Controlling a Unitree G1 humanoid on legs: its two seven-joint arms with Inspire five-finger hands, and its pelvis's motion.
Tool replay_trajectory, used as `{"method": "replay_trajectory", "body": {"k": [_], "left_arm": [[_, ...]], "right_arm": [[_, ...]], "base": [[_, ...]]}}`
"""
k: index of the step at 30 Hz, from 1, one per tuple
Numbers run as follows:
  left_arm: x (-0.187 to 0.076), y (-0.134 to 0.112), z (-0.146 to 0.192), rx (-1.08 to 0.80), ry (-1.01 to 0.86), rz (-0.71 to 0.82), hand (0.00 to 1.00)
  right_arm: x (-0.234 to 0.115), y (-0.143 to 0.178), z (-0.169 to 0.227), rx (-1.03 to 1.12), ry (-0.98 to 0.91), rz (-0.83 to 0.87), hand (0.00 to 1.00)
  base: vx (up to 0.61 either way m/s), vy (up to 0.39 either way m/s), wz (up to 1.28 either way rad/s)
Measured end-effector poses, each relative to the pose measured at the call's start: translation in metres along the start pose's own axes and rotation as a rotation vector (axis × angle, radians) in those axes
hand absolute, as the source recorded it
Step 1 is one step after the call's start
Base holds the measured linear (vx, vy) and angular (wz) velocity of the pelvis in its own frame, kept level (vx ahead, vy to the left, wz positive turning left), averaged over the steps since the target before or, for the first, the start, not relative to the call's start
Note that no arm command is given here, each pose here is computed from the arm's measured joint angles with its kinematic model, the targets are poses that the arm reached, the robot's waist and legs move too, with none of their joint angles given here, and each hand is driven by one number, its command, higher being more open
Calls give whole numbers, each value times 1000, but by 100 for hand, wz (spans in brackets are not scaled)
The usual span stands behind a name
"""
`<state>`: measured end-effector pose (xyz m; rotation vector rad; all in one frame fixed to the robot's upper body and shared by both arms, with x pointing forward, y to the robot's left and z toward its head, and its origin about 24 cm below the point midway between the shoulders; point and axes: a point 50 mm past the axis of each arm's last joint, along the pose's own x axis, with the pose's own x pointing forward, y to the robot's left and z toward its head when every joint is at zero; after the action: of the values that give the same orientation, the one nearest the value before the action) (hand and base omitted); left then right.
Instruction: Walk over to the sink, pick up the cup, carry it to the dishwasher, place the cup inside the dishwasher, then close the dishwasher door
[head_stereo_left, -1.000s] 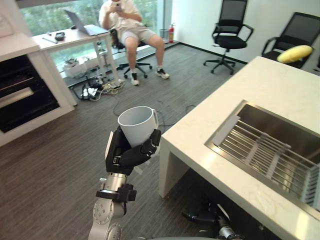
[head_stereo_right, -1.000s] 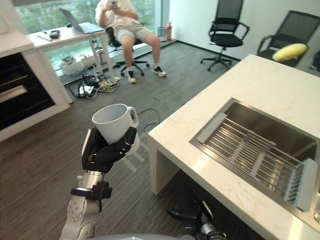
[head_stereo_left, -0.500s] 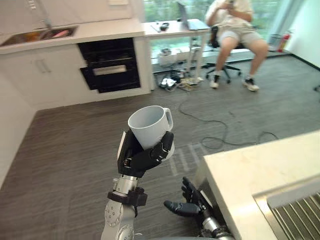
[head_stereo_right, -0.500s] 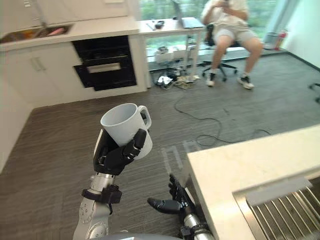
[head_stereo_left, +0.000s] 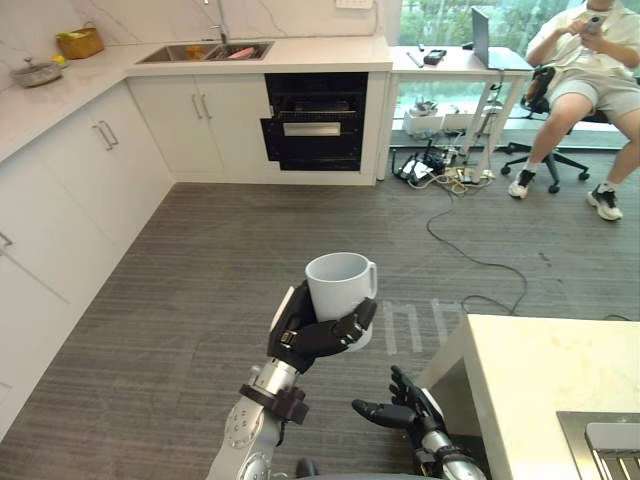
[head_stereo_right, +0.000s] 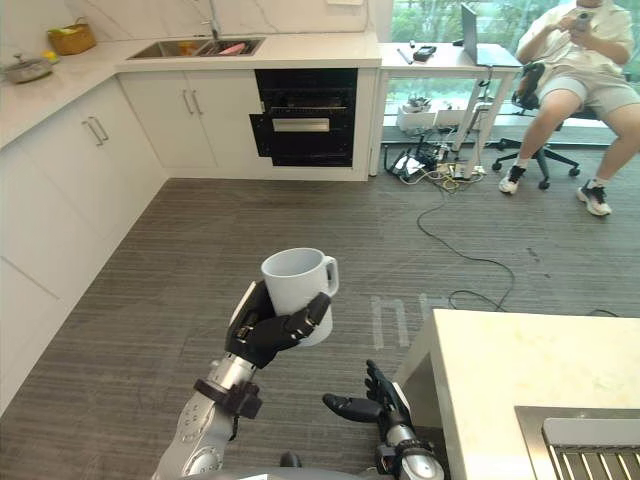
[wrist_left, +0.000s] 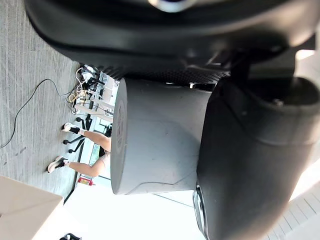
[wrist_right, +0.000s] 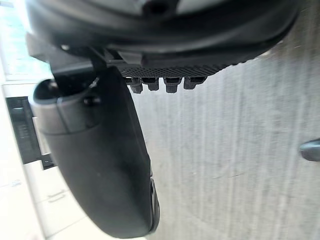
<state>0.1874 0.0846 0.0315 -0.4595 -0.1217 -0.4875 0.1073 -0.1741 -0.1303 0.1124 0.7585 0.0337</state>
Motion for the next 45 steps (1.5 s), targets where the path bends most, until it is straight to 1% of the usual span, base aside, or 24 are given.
{"method": "replay_trajectory", "body": {"k": [3,6,9,11,16,17,18,23,25,28,30,31,33,37,41,45], "left_arm": [[2,-1,-4,0,16,-5,0],[-3,7,-8,16,50,22,0],[-13,16,-8,28,66,66,0],[-15,15,-9,6,64,72,0],[-14,9,-9,-7,57,30,0],[-14,10,-9,-6,57,27,0],[-16,17,-7,14,60,44,0],[-17,18,-6,16,59,50,0],[-17,22,-6,19,57,80,0],[-20,29,-15,4,79,156,0],[-25,39,-21,-3,100,257,0],[-26,42,-22,-3,104,285,0],[-33,54,-20,8,97,400,0],[-42,67,-13,34,72,522,0],[-51,68,-3,45,39,556,0],[-47,60,7,35,-21,531,0]], "right_arm": [[-6,2,-10,1,30,6,100],[-3,9,-6,4,15,27,100],[1,22,-2,4,-4,67,100],[1,23,-1,4,-11,72,100],[3,20,3,-3,-20,60,100],[4,19,4,-6,-23,54,100],[11,14,8,-31,-12,20,100],[11,15,7,-28,-8,21,100],[11,18,7,-19,-11,26,100],[11,16,7,18,-16,13,100],[10,16,6,36,-16,17,100],[10,16,6,43,-17,18,100],[10,16,6,53,-19,34,100],[8,13,5,56,-16,54,100],[4,14,9,54,-48,63,100],[4,12,16,43,-79,68,100]], "base": [[-5,54,56],[2,6,66],[15,-61,29],[53,-60,2],[93,-69,-4],[91,-50,0],[68,-36,0],[0,-1,-7],[5,-20,-11],[21,-29,22],[42,-26,20],[51,-26,16],[58,-33,14],[30,-8,18],[-13,21,11],[-48,49,9]]}}
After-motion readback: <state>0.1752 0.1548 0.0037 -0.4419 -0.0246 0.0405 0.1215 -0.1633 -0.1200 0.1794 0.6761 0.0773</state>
